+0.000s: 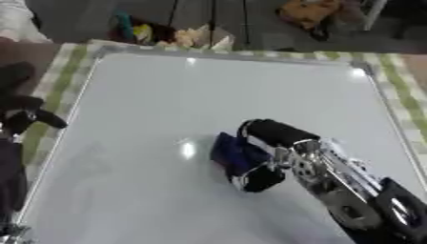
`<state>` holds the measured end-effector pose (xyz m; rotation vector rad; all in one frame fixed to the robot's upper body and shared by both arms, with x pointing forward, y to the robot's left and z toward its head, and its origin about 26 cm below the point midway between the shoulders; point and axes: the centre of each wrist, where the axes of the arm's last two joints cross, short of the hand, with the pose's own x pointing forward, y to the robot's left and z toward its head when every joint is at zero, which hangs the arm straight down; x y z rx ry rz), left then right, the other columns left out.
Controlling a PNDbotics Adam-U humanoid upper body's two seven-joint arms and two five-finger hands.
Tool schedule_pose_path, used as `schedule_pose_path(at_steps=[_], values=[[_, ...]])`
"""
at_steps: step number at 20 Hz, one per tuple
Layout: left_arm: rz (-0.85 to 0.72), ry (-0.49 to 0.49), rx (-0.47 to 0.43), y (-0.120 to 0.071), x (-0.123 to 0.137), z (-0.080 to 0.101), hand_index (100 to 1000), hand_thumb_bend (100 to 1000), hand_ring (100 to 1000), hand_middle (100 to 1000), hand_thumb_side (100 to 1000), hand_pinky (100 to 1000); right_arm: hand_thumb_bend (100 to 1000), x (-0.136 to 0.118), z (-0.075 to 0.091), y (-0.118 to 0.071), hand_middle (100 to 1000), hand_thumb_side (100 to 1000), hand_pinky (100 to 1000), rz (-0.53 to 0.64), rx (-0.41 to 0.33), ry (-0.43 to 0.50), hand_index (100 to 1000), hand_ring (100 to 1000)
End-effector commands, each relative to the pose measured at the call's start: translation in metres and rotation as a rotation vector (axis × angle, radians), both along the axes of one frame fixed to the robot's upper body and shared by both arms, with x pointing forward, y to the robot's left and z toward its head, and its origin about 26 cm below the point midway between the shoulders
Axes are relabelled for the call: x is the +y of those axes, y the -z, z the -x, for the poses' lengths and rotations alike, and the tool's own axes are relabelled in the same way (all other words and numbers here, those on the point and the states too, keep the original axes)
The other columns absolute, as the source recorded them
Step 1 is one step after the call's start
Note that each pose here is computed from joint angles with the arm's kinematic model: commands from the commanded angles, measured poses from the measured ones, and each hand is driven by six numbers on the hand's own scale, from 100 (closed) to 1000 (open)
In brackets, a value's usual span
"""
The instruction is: Wipe the whiteboard clean with a brush.
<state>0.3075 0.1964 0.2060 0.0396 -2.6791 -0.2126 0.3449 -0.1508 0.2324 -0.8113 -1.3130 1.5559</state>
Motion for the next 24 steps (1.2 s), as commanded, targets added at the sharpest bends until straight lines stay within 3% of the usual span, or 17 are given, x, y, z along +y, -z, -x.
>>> schedule_pose_path(at_steps=[1, 24], values=[[-0.005, 0.015, -0.028, -0.007, -0.002, 0.003, 618, 100, 895, 786, 978, 456, 107, -0.011, 0.000, -0.005, 603, 268, 598, 0.008, 0.070, 0.075, 183, 715], [-0.008, 0.013, -0.025, -0.006, -0.001, 0.003, 616, 100, 897, 787, 979, 455, 100, -0.045, 0.006, -0.010, 591, 289, 618, 0.027, 0.076, 0.137, 240, 742]])
